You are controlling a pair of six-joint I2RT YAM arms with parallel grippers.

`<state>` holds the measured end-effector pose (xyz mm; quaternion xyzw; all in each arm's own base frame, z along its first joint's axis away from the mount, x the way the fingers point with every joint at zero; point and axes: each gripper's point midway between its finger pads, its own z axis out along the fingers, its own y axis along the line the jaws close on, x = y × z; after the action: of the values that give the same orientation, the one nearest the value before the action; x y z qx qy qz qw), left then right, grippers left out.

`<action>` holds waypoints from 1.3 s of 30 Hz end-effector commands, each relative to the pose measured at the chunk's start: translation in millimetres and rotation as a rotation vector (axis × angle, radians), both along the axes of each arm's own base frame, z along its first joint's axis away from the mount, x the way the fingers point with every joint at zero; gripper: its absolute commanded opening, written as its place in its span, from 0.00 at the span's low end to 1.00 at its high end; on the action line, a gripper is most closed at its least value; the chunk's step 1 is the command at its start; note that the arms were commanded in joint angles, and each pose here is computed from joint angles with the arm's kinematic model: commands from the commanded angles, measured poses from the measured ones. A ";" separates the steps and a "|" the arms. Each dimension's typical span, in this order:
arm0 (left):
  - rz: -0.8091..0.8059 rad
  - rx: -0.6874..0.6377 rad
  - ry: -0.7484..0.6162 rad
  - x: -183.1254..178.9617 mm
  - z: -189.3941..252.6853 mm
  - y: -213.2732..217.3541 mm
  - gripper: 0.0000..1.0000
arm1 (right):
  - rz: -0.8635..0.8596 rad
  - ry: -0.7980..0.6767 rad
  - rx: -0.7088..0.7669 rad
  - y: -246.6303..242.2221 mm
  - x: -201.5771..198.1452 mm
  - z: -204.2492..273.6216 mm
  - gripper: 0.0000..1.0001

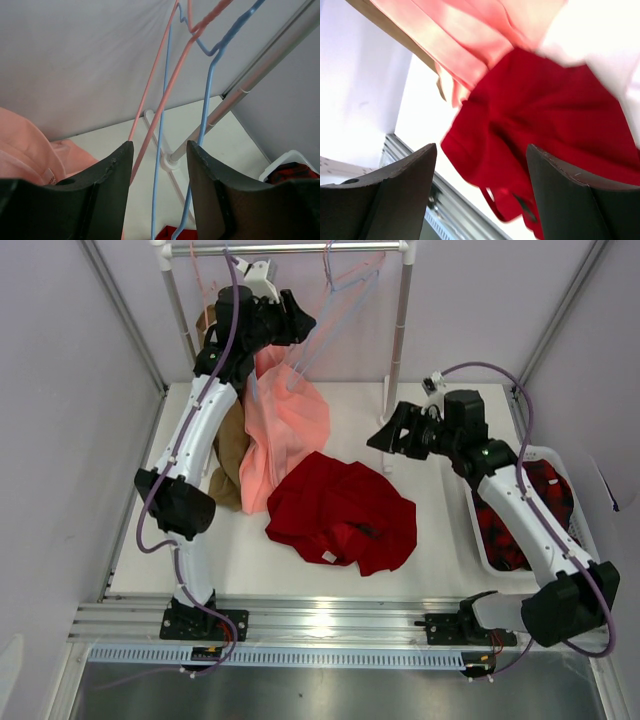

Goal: Place the skirt on the hanger

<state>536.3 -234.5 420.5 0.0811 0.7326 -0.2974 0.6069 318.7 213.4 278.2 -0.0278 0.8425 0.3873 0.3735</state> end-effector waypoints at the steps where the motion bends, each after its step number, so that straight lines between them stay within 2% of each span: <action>1: -0.023 -0.027 -0.047 -1.6 18.2 0.8 0.51 | 0.037 -0.129 0.057 13.4 23.2 46.7 0.78; 9: -0.050 -0.051 -0.039 -2.9 10.0 -4.5 0.51 | 0.041 -0.215 0.147 31.2 58.6 84.9 0.79; 14: -0.053 -0.049 -0.031 3.4 6.2 -7.7 0.50 | 0.049 -0.204 0.176 39.4 73.5 90.1 0.79; 18: -0.042 -0.052 -0.038 6.4 6.3 -6.8 0.41 | 0.045 -0.209 0.175 39.8 75.3 94.0 0.79; 20: -0.051 -0.056 -0.052 6.8 10.2 -8.5 0.30 | 0.042 -0.206 0.168 38.9 75.1 92.6 0.79; 22: -0.067 -0.058 -0.057 6.5 11.4 -11.0 0.23 | 0.039 -0.208 0.152 36.2 73.6 91.2 0.79; 27: -0.082 -0.067 -0.064 5.8 14.2 -15.7 0.15 | 0.035 -0.217 0.133 32.4 67.7 92.1 0.79; 30: -0.070 -0.064 -0.076 2.1 19.7 -15.7 0.00 | 0.029 -0.225 0.121 28.0 62.3 93.6 0.79; 33: -0.029 -0.041 -0.118 -1.6 29.7 -13.8 0.00 | 0.025 -0.220 0.102 24.7 57.0 88.7 0.79; 36: 0.029 -0.030 -0.222 -20.7 65.4 -4.0 0.00 | 0.011 -0.222 0.080 18.1 49.8 85.1 0.79; 39: 0.108 -0.005 -0.274 -26.1 77.9 6.6 0.00 | 0.005 -0.228 0.063 12.9 42.2 82.3 0.79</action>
<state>534.1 -254.7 412.8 0.0977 0.7192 -0.2934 0.6223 369.9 236.3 349.8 -0.0512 0.7902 0.4236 0.4399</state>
